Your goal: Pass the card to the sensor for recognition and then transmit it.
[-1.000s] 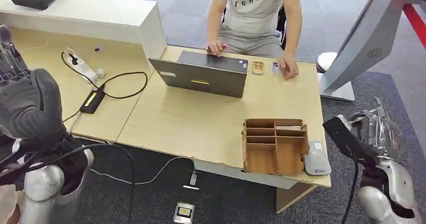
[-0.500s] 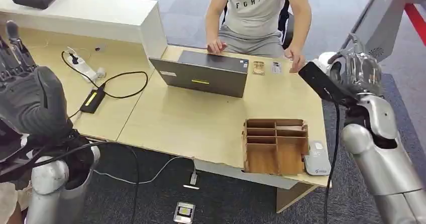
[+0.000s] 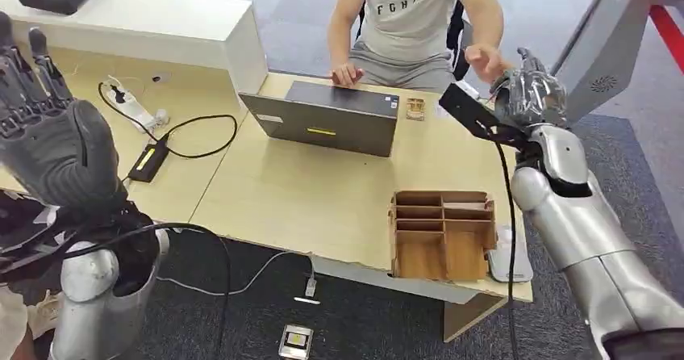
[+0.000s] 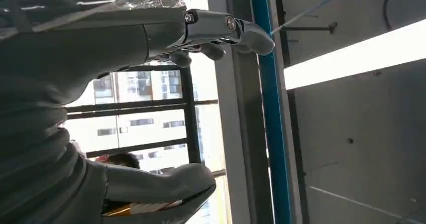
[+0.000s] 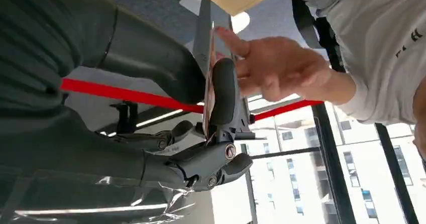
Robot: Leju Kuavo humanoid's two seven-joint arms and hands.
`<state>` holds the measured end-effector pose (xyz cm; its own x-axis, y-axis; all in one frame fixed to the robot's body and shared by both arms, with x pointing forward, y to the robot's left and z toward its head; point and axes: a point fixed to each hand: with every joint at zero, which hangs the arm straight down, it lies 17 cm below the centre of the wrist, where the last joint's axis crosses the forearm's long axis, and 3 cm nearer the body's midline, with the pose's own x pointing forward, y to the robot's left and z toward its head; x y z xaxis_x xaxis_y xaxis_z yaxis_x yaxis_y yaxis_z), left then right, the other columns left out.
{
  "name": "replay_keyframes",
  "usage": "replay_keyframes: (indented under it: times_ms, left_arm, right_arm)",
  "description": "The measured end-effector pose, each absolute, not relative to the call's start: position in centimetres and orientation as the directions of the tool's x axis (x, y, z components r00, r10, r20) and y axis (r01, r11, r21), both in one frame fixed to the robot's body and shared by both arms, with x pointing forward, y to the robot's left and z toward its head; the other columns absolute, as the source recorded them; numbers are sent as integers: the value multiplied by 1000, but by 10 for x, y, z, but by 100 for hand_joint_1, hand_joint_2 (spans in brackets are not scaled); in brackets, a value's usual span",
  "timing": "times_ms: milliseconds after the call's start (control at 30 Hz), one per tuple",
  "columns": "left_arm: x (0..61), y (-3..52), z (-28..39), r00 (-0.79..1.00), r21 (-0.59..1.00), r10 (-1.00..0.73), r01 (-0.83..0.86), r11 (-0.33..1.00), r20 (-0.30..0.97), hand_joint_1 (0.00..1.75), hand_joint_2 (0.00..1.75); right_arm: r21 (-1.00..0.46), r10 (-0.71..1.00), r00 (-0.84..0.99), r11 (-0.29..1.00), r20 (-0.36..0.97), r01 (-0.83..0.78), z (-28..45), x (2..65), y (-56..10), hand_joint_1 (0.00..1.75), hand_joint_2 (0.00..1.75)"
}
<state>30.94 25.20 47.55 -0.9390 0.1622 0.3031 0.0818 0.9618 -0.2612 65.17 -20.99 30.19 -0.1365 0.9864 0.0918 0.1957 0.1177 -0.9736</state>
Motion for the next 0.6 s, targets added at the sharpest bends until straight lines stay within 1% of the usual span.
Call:
replay_keyframes:
  times_ms: [267, 600]
  left_arm:
    - [312, 252, 474, -937, -263, 163, 81, 961, 309, 0, 175]
    - [315, 252, 471, -932, -264, 171, 86, 961, 320, 0, 175]
  right_arm:
    - [-988, 990, -137, 61, 41, 144, 283, 654, -190, 175, 175]
    - [-995, 990, -138, 30, 16, 98, 262, 653, -179, 175, 175]
